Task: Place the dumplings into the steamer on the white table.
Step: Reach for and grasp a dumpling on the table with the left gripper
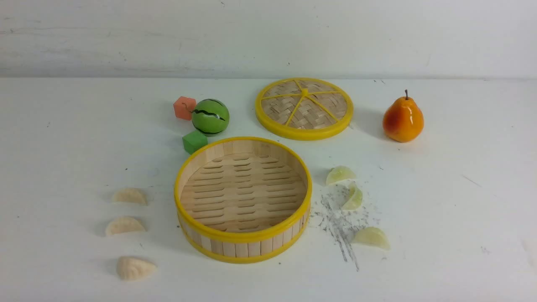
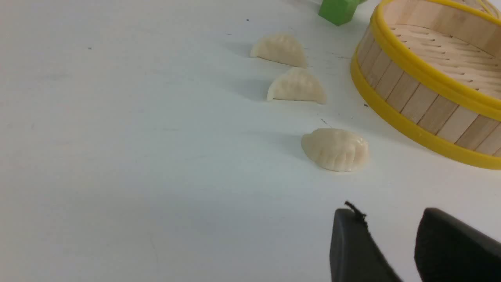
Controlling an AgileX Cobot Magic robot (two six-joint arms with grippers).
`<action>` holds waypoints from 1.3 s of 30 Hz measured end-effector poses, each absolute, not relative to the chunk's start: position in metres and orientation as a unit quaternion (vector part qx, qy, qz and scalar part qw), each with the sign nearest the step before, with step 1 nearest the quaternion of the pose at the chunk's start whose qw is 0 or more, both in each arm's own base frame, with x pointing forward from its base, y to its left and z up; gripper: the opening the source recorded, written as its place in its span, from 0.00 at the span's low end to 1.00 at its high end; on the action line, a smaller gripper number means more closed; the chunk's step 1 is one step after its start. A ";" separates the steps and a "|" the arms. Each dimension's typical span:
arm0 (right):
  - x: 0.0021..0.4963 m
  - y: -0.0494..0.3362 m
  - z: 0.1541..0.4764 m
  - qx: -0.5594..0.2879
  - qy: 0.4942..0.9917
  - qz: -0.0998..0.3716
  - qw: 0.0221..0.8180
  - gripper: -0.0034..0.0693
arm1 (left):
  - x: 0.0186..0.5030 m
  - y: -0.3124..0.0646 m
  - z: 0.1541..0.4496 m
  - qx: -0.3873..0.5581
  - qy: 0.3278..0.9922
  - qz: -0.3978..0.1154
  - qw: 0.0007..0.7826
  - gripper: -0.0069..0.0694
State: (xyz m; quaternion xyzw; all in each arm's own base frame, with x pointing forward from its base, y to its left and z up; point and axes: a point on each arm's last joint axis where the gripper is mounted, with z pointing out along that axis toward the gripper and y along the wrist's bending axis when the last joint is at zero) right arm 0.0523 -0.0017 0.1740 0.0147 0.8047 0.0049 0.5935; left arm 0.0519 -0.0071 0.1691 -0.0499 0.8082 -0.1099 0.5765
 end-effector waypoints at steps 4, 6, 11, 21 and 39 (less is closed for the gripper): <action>0.052 -0.002 0.174 0.015 0.805 0.005 0.594 0.27 | 0.052 -0.007 0.169 -0.050 0.808 -0.110 0.576 0.40; 0.052 -0.002 0.174 0.015 0.805 0.005 0.594 0.27 | 0.052 -0.007 0.169 -0.050 0.808 -0.110 0.576 0.40; 0.052 -0.002 0.174 0.015 0.805 0.005 0.594 0.28 | 0.052 -0.007 0.169 -0.050 0.808 -0.110 0.576 0.40; 0.052 -0.002 0.174 0.015 0.805 0.005 0.594 0.30 | 0.052 -0.007 0.169 -0.050 0.808 -0.110 0.576 0.40; 0.053 -0.002 0.174 0.008 0.802 -0.005 0.598 0.33 | 0.055 -0.006 0.180 -0.042 0.770 -0.108 0.627 0.40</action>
